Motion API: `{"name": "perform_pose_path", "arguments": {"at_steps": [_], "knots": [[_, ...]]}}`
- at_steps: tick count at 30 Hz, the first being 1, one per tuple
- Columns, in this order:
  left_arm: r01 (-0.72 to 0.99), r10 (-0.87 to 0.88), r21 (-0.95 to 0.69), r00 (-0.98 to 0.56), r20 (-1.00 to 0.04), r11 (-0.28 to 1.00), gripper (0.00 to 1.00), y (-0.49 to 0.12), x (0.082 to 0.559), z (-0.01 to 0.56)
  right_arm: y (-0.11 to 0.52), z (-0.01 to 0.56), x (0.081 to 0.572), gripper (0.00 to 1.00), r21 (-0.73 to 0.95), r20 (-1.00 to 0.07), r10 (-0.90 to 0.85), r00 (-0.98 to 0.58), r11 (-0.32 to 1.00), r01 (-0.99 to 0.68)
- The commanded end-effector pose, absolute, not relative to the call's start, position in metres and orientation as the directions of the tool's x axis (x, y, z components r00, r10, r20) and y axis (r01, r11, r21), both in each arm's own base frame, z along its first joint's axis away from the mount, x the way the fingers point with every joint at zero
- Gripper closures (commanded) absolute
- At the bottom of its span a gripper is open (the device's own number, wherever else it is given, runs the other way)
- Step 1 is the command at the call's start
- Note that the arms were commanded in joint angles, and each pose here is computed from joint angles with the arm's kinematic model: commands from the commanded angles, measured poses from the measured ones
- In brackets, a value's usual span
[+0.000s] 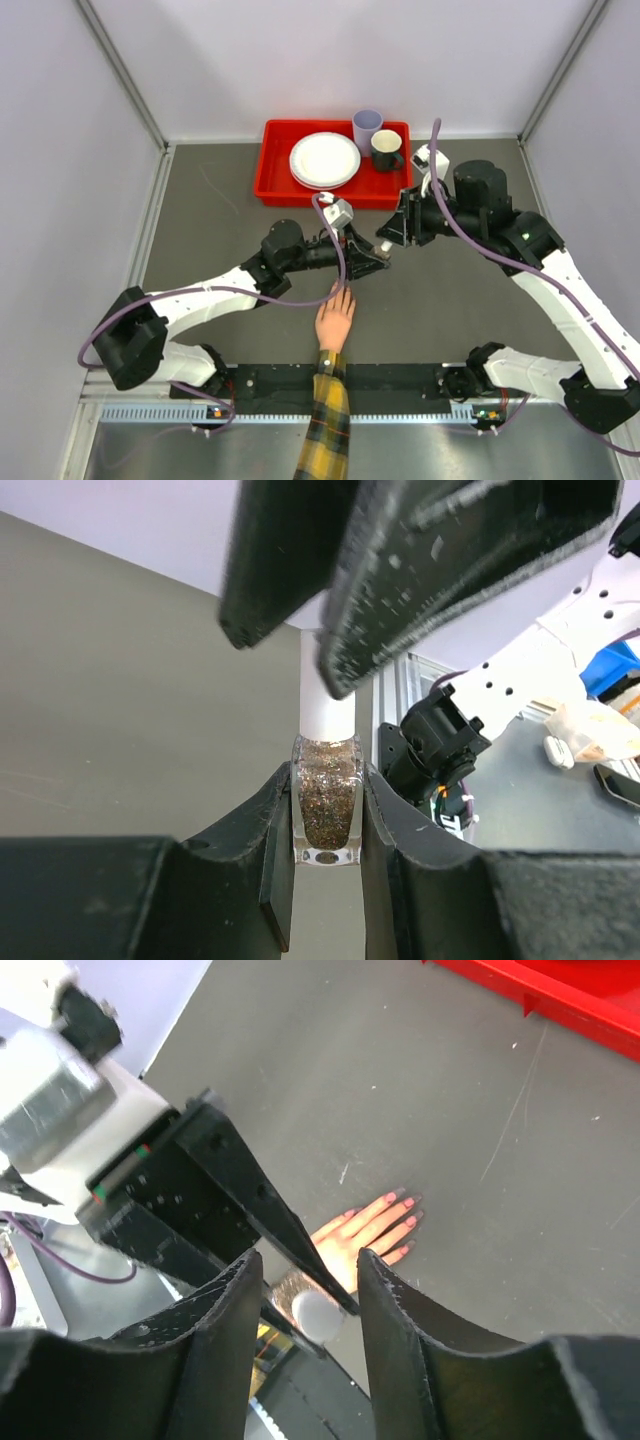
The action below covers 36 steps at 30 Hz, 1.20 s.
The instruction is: Paint the nails
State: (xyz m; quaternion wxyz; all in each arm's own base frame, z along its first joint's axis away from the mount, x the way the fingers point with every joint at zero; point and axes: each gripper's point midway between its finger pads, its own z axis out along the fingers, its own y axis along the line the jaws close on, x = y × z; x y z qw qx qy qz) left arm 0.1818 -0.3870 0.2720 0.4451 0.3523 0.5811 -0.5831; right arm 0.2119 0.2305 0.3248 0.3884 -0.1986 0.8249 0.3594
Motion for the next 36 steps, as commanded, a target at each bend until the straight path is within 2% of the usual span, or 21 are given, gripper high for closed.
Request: {"name": "perform_pose_path", "arguments": {"at_steps": [1,4,9,11,13,16,21,24,27,28,29,30,31,33,36], "knots": [[0.946,-0.215,-0.320,-0.301,-0.929,0.059,1.00,-0.376,0.184,0.309,0.231,0.332,0.199,0.55,0.432,-0.799,-0.069,-0.597,0.625,-0.650],[0.945,-0.229,-0.322,-0.301,-0.926,0.061,1.00,-0.374,0.187,0.310,0.232,0.329,0.197,0.53,0.443,-0.796,-0.064,-0.602,0.617,-0.651],[0.946,-0.248,-0.314,-0.287,-0.925,0.076,1.00,-0.370,0.191,0.311,0.238,0.330,0.196,0.59,0.471,-0.787,-0.050,-0.615,0.595,-0.651],[0.950,-0.256,-0.304,-0.278,-0.926,0.068,1.00,-0.370,0.191,0.313,0.240,0.328,0.196,0.67,0.475,-0.785,-0.051,-0.618,0.592,-0.651],[0.950,-0.250,-0.306,-0.282,-0.926,0.066,1.00,-0.371,0.191,0.311,0.240,0.329,0.199,0.67,0.469,-0.790,-0.046,-0.612,0.598,-0.650],[0.950,-0.251,-0.304,-0.280,-0.927,0.064,1.00,-0.371,0.190,0.311,0.241,0.335,0.202,0.59,0.467,-0.798,-0.034,-0.602,0.597,-0.652],[0.954,-0.262,-0.298,-0.277,-0.925,0.042,1.00,-0.370,0.186,0.313,0.244,0.335,0.205,0.60,0.470,-0.794,-0.038,-0.607,0.595,-0.652],[0.953,-0.258,-0.300,-0.282,-0.924,0.034,1.00,-0.371,0.185,0.311,0.247,0.338,0.206,0.68,0.475,-0.799,-0.029,-0.601,0.584,-0.659],[0.960,-0.269,-0.279,-0.266,-0.926,0.011,1.00,-0.370,0.181,0.313,0.247,0.336,0.208,0.86,0.461,-0.800,-0.050,-0.598,0.587,-0.665],[0.960,-0.264,-0.281,-0.270,-0.926,0.002,1.00,-0.370,0.179,0.312,0.247,0.335,0.207,1.00,0.455,-0.798,-0.062,-0.599,0.589,-0.667],[0.961,-0.258,-0.278,-0.269,-0.928,-0.001,1.00,-0.371,0.179,0.311,0.249,0.334,0.206,1.00,0.450,-0.796,-0.078,-0.600,0.587,-0.673],[0.959,-0.253,-0.284,-0.273,-0.928,0.008,0.93,-0.372,0.181,0.310,0.250,0.334,0.203,1.00,0.435,-0.804,-0.102,-0.586,0.571,-0.696],[0.954,-0.244,-0.298,-0.284,-0.927,0.019,0.79,-0.372,0.183,0.310,0.252,0.338,0.203,1.00,0.426,-0.809,-0.111,-0.577,0.565,-0.707],[0.961,-0.244,-0.277,-0.264,-0.933,0.020,0.59,-0.370,0.180,0.313,0.253,0.344,0.197,1.00,0.373,-0.825,-0.157,-0.543,0.571,-0.731],[0.964,-0.232,-0.259,-0.241,-0.942,0.052,0.54,-0.369,0.185,0.314,0.252,0.339,0.196,1.00,0.330,-0.814,-0.217,-0.539,0.590,-0.737]]}}
